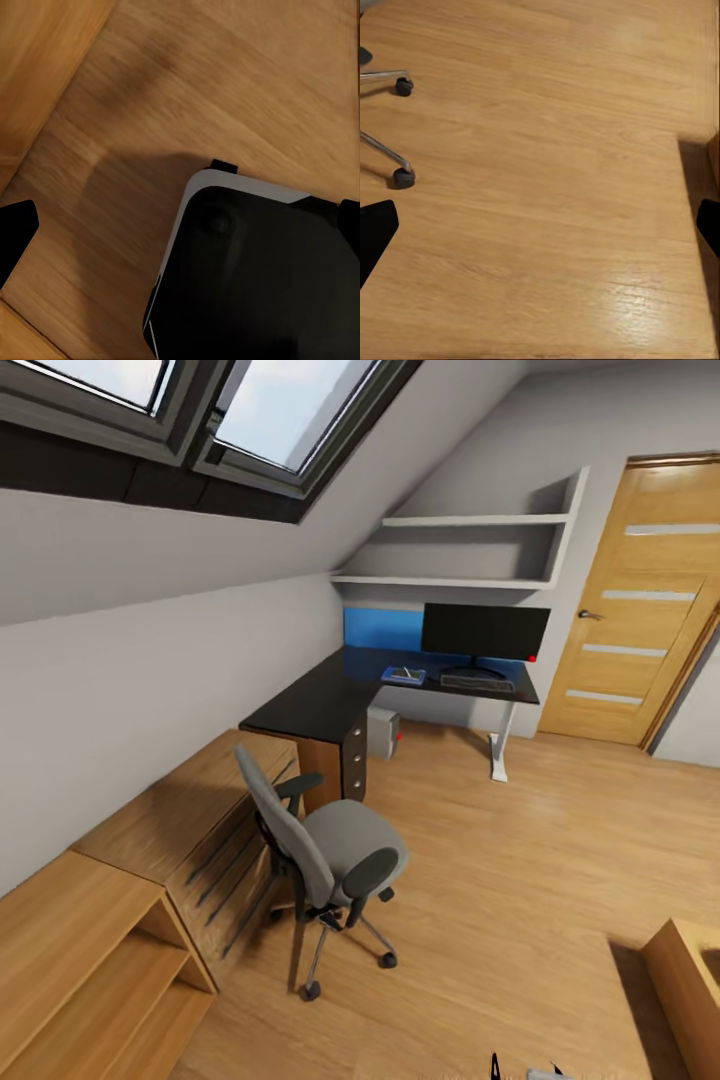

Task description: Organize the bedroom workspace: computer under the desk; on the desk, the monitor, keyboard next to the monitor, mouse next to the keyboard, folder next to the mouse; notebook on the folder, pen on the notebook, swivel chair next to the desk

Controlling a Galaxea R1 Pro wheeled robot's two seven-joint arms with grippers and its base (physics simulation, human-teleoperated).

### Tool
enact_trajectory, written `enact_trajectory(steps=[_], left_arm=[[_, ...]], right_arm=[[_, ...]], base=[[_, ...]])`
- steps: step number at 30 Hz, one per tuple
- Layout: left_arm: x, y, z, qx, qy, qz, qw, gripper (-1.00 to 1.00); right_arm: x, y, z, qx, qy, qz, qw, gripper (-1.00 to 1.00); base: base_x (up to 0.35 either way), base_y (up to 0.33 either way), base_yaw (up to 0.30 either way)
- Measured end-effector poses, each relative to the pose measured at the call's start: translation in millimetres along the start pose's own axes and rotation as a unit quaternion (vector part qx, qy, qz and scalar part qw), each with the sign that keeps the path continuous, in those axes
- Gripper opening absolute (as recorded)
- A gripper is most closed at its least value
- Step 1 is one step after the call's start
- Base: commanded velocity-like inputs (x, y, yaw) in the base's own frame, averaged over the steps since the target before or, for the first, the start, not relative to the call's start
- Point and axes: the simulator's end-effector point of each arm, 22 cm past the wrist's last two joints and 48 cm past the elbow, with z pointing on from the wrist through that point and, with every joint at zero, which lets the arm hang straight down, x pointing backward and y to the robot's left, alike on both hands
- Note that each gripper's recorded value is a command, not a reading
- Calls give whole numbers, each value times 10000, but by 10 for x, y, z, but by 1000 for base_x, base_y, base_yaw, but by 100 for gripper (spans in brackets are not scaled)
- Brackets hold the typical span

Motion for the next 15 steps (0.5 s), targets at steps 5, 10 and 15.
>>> enact_trajectory(steps=[5, 10, 15], left_arm=[[1, 0, 0, -1, 2, -1, 10000, 100], [0, 0, 0, 0, 0, 2, 10000, 100], [2, 1, 0, -1, 1, 2, 10000, 100]], right_arm=[[-2, -1, 2, 0, -1, -1, 10000, 100], [-4, 1, 3, -1, -3, 0, 10000, 100], [-3, 0, 2, 1, -2, 1, 10000, 100]], base=[[-176, 155, -300], [-107, 93, -300], [-166, 144, -300]])
